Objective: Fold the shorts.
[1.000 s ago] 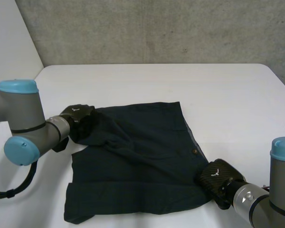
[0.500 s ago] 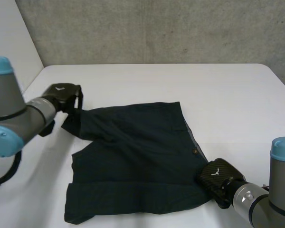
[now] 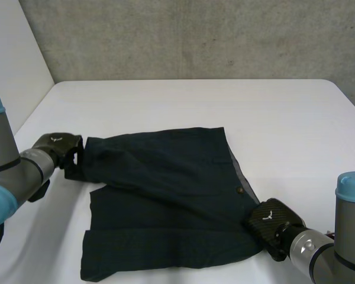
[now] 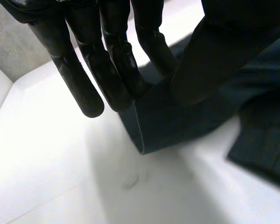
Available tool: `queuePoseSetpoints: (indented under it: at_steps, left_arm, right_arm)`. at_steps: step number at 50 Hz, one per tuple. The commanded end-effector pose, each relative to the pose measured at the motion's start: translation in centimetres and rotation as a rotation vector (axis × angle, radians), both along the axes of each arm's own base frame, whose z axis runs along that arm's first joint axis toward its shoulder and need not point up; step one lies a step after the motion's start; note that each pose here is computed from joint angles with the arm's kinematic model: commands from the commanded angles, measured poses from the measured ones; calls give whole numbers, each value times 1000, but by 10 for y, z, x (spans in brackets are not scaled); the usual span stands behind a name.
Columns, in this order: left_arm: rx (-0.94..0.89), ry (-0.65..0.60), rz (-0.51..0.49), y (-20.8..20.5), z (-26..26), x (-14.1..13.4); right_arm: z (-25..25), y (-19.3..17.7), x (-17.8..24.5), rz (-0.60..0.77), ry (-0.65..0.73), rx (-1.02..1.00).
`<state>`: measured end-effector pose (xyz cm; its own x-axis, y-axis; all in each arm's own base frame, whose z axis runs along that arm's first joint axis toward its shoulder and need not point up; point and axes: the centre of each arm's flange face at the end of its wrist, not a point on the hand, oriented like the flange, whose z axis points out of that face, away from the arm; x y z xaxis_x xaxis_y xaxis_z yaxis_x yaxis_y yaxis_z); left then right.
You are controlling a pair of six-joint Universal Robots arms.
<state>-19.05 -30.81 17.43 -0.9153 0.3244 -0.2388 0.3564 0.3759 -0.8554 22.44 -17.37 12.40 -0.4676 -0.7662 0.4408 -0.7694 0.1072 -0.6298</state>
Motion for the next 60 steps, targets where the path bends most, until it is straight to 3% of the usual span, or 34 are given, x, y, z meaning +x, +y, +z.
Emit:
queuePoseSetpoints:
  at_steps: [1,9,17,21,25,29,44,53,60]
  left_arm:
    - [3,-90,-49,12,-2,-1]
    - [-126,-64,-52,21,39,-3]
    - [-216,97,-75,60,82,-18]
    - [-121,146,-141,98,75,-33]
    - [82,90,-205,146,51,-37]
    - [174,45,-237,172,34,-36]
    - [170,11,-197,227,14,-31]
    - [122,42,-179,239,4,-33]
    - [142,-5,-142,233,-13,-35]
  right_arm:
    - [3,-3,1,2,-14,-16]
    - [13,-13,3,-9,-34,-72]
    - [30,-27,12,-57,-135,-100]
    - [43,-41,17,-124,-248,-94]
    - [46,-51,21,-165,-310,-76]
    - [45,-54,23,-174,-320,-65]
    - [42,-55,25,-175,-335,-74]
    - [40,-52,27,-168,-335,-73]
    - [38,-49,28,-160,-336,-69]
